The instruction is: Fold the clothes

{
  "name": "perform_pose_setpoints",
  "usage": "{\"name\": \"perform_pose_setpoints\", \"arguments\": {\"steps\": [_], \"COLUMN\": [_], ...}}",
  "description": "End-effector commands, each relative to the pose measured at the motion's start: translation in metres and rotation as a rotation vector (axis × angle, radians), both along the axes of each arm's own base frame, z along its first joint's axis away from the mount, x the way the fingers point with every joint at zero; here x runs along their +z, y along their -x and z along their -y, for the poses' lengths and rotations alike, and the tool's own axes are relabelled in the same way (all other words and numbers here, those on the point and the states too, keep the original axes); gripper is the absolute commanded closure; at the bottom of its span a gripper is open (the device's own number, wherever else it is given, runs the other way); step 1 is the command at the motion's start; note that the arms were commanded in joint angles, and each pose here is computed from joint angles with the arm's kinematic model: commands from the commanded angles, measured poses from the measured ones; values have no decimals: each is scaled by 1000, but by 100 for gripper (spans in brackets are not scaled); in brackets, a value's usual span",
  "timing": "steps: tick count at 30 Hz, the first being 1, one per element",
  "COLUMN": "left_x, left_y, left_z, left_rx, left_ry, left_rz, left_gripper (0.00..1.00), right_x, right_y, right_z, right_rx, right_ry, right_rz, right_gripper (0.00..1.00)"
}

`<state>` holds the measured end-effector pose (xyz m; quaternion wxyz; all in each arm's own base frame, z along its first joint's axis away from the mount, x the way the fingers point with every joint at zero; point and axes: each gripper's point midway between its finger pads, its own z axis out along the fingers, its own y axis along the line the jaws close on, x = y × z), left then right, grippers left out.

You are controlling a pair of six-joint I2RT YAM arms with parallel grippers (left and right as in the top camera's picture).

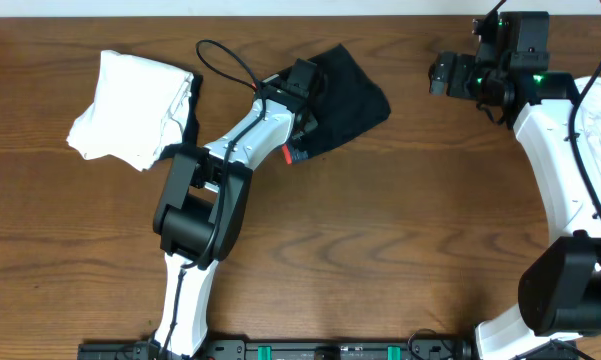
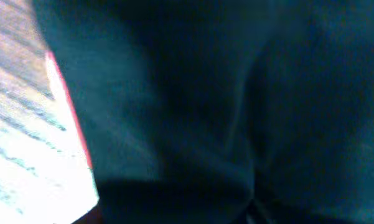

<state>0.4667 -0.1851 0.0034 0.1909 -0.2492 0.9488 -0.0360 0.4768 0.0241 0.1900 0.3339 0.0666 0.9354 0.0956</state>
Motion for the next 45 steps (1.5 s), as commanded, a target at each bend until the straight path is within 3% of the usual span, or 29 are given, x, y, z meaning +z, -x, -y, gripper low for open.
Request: {"name": "perform_pose_setpoints", "arguments": {"steps": [1,4,12,13,14,25,45], "left_x": [-41,-41,-41,-41,-40,-2,120], "left_y": [22,22,23,22,22,9,-37], "left_z": [-7,-7,-7,-7,-7,-3,-56], "left_rx": [-10,-12,-24,-56,-83,-437,-374], "left_ry": [-42,-43,-48,-58,-67,-177,-177], "left_rz": [-113,-113,-114,-114,-114,-40,248], "left_gripper": [64,73,81,92,94,95,94], "right_x": [-3,-3,-3,-3,-3,-3,-3], "right_y": [0,0,0,0,0,0,0], "right_z": [3,3,3,3,3,3,3], "right_rx": [-8,-8,-8,-8,-8,-8,-8], "right_ry": [8,8,8,8,8,8,8], "right_rz": [-6,-6,-6,-6,-6,-6,-6], "right_gripper": [1,1,1,1,1,1,1]}}
